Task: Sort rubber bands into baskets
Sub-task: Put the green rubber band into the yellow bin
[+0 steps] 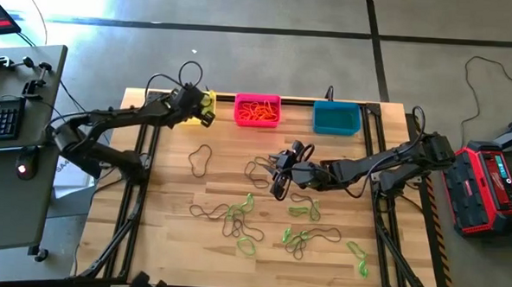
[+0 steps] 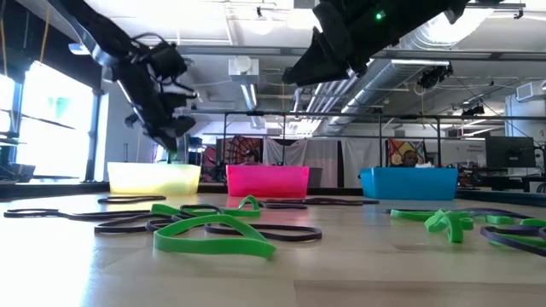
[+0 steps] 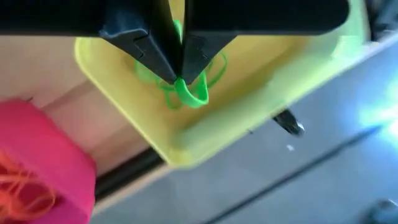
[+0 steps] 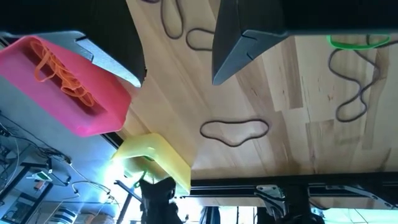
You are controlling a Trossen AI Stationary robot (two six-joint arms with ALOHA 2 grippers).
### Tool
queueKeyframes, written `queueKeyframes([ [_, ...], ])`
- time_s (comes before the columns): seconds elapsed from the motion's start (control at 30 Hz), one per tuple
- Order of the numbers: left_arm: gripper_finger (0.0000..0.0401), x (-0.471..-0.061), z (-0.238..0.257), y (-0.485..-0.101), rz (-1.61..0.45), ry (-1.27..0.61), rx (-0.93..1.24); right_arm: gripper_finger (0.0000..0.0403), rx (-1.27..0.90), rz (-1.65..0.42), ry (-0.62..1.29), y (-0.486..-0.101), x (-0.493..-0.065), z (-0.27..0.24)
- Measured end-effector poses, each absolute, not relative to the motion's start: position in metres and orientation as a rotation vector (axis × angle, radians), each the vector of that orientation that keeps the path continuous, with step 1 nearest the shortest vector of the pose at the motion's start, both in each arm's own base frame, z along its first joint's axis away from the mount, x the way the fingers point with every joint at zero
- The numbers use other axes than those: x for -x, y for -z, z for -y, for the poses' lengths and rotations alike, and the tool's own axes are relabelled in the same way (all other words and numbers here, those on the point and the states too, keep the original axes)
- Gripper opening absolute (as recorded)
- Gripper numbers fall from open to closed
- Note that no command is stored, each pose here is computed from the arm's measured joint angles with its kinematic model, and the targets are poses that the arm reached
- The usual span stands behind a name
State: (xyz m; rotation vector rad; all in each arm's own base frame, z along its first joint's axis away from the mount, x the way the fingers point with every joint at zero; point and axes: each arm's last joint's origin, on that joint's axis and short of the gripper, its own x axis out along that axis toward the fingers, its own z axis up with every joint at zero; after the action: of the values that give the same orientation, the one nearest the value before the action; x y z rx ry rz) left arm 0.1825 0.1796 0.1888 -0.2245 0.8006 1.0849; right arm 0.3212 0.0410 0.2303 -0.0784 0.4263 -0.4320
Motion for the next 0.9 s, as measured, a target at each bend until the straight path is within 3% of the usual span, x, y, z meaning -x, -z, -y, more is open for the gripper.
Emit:
queueKeyframes([
  [0.23, 0.0059, -0.177, -0.197, -0.163, -0.895, -1.107, 0.282, 0.0174, 0.083, -0.439, 0.432, -0.229, -0.321, -0.041],
  [0.5, 0.0116, -0.186, -0.201, -0.165, -0.845, -1.072, 0.195, 0.0174, 0.041, -0.535, 0.387, -0.221, -0.317, -0.036],
  [0.67, 0.0124, -0.198, -0.192, -0.167, -0.811, -0.982, 0.187, 0.0174, -0.075, -0.628, 0.214, -0.210, -0.319, -0.029],
  [0.9, 0.0122, -0.226, -0.166, -0.174, -0.727, -0.821, 0.133, 0.0174, -0.072, -0.726, 0.024, -0.172, -0.337, -0.024],
])
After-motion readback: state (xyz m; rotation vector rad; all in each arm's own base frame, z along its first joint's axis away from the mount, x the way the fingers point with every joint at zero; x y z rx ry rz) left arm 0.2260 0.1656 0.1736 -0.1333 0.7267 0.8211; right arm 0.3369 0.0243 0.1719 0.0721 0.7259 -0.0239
